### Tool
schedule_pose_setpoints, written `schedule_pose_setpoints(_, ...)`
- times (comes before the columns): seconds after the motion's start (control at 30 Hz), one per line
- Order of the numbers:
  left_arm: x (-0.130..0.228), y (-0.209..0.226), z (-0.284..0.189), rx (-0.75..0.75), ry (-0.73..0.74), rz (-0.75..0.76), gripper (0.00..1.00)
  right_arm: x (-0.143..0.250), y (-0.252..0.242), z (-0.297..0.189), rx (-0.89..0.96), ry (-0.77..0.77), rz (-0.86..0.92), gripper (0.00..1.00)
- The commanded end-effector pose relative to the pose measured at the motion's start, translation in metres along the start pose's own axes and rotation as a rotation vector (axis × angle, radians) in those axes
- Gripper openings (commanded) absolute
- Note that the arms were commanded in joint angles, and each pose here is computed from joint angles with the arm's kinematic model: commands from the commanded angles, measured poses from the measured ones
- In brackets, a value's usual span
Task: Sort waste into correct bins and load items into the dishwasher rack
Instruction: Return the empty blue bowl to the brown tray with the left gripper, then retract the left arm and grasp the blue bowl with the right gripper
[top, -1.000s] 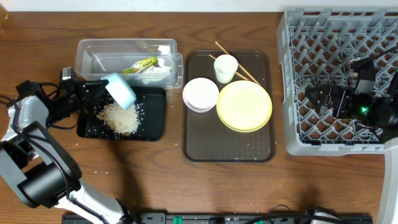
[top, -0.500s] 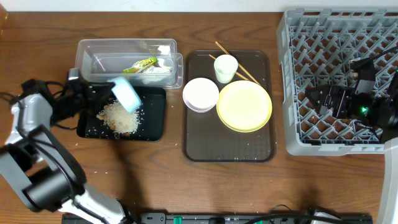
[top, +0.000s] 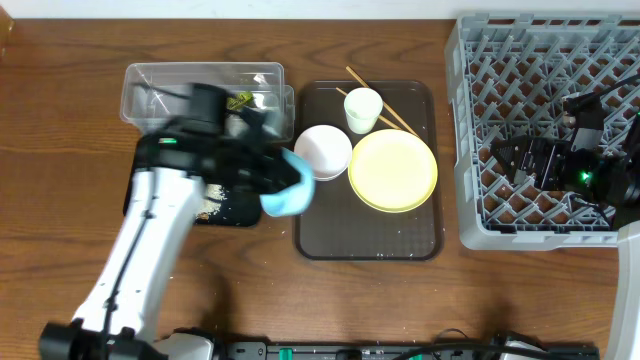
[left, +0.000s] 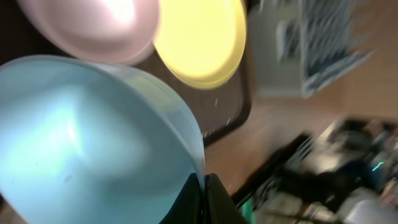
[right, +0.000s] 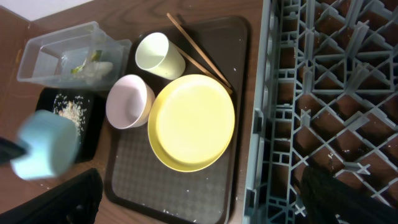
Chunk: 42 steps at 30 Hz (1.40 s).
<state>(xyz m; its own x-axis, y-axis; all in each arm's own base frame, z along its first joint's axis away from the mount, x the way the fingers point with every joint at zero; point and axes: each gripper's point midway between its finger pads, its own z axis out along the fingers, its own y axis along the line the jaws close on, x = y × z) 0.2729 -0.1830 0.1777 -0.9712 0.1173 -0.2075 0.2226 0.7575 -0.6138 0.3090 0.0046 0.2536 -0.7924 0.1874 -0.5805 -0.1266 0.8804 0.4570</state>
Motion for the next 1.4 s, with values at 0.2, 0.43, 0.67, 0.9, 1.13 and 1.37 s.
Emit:
schedule_pose_setpoints(0.2, 0.029, -0.012, 0.094, -0.234, 0.16, 0.107, 0.06, -0.007, 0.001, -0.007, 0.007, -0.027, -0.013, 0.99)
schedule_pose_setpoints(0.43, 0.045, -0.013, 0.139, -0.314, 0.209, 0.159, 0.06, -0.007, 0.001, -0.007, 0.007, -0.025, -0.011, 0.99)
schedule_pose_setpoints(0.67, 0.054, -0.011, 0.148, -0.323, 0.248, 0.161, 0.34, -0.007, 0.001, -0.007, 0.007, -0.025, -0.012, 0.99)
schedule_pose_setpoints(0.9, 0.033, -0.03, 0.115, -0.288, 0.179, 0.158, 0.55, -0.013, 0.013, -0.007, -0.066, -0.049, -0.027, 0.97)
schedule_pose_setpoints(1.13, -0.006, -0.032, 0.034, -0.256, -0.037, 0.1, 0.66, -0.011, 0.037, 0.011, -0.089, -0.016, -0.053, 0.92)
schedule_pose_setpoints(1.37, -0.024, 0.013, -0.04, -0.311, -0.19, -0.018, 0.67, 0.011, 0.069, 0.063, 0.023, 0.111, -0.08, 0.88)
